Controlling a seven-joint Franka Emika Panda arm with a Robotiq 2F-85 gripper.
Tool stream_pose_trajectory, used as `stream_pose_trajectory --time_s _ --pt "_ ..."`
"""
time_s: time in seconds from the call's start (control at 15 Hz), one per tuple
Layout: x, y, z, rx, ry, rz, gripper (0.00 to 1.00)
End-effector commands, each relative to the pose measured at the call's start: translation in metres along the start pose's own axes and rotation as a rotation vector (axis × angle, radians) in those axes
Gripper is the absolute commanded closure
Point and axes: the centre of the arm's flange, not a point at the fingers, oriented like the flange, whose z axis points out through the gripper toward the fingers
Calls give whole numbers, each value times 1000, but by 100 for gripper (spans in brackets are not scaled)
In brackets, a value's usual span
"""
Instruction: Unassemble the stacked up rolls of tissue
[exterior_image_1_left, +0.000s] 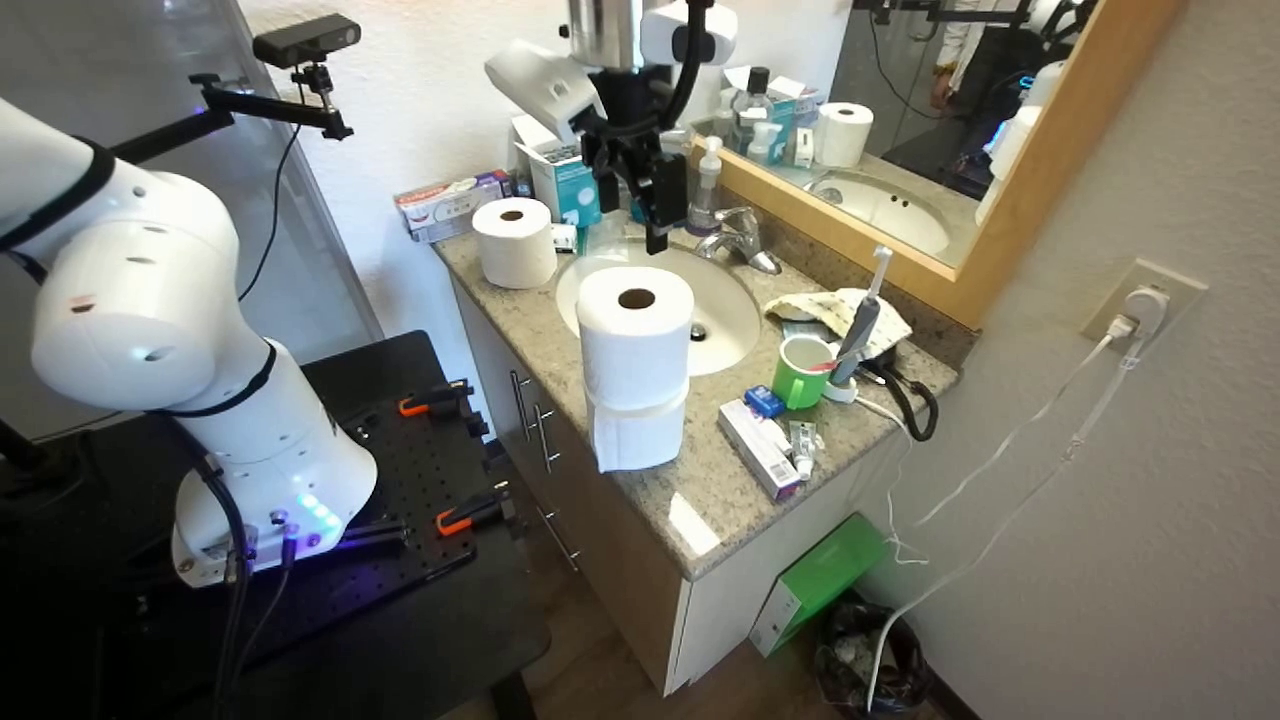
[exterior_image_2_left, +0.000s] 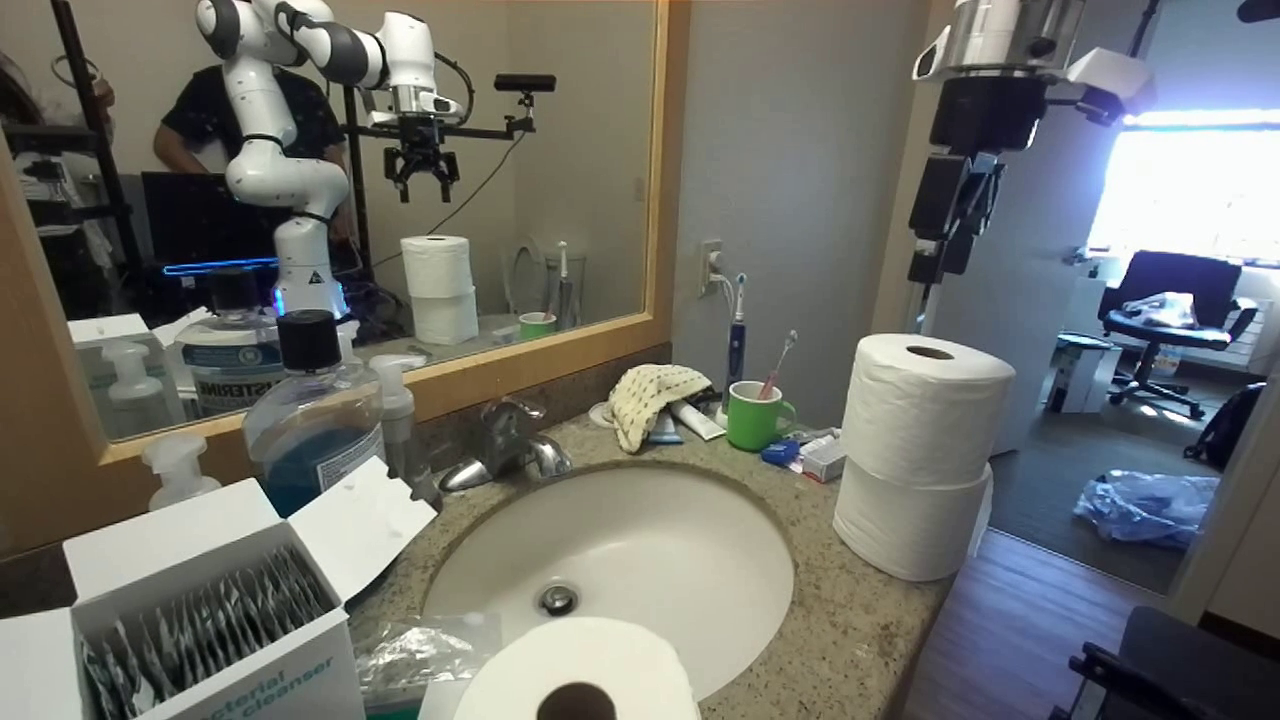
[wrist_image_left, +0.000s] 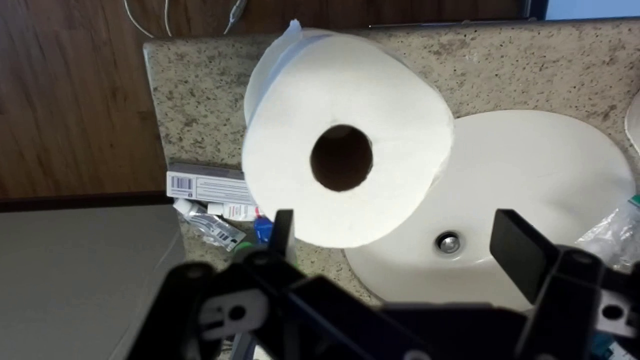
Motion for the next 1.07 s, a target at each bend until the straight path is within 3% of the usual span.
stream_pose_trajectory --time_s 0.0,0.6,1.0 --pt "11 -6 0 31 21 3 0" --pt "14 12 26 193 -27 -6 0" --pt "16 8 32 185 -64 1 0"
